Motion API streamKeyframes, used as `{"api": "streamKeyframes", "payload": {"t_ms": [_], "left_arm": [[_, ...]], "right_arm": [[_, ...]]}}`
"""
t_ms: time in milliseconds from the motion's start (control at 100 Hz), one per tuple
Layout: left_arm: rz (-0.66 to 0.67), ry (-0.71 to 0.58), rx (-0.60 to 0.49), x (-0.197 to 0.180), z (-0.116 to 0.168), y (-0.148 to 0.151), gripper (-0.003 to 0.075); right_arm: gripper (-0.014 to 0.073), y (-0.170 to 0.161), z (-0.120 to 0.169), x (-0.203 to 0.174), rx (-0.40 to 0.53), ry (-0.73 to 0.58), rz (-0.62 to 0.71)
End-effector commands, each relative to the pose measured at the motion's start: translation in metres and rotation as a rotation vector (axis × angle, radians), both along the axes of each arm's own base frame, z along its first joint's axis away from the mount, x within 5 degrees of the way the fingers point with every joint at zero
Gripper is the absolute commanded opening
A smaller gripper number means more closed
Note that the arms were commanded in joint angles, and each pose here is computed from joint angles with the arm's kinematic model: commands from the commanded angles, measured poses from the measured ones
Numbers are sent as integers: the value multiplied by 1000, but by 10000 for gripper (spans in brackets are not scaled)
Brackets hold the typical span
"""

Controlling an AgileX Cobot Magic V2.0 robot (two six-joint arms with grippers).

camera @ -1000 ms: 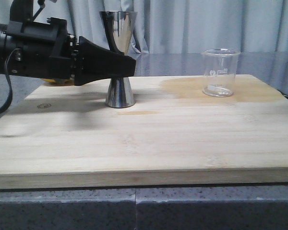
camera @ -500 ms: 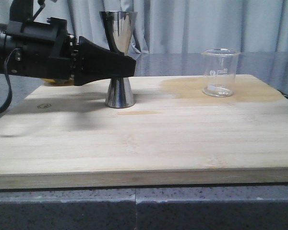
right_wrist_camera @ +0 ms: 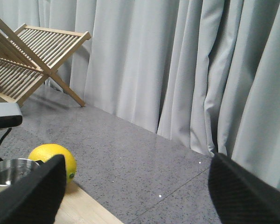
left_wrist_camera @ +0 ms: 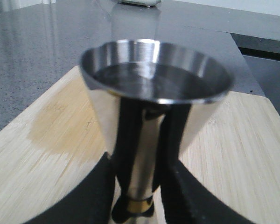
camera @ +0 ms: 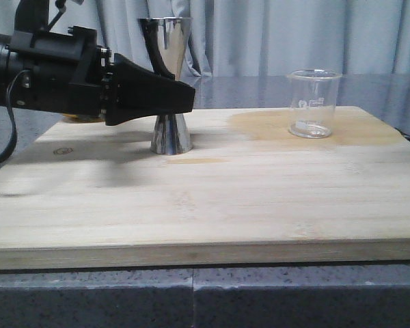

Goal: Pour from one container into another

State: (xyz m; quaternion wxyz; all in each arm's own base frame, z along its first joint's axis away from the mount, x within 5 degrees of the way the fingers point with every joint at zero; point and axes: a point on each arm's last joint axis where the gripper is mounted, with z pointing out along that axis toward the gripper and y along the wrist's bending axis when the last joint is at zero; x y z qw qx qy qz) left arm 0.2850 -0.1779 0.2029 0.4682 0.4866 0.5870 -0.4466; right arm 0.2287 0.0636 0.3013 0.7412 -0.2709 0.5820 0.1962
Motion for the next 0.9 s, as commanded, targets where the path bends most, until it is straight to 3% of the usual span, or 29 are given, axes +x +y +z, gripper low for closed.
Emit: {"api": "streamKeyframes", "payload": {"t_ms": [0,150,410,890], "left_arm": [[-62,-38,-113,-5,24,0,248],[-63,-38,-114,-5,24,0,297],[-62,-28,-115,-5,24,0,481],[-78,7,-99,-6,23,1,486]], "right_arm": [[566,-2,19,-4,60,-85,6],[566,-2,19,-4,60,-85,6],[566,-2,19,-4,64,-85,3],[566,-2,19,-4,66,-85,2]]}}
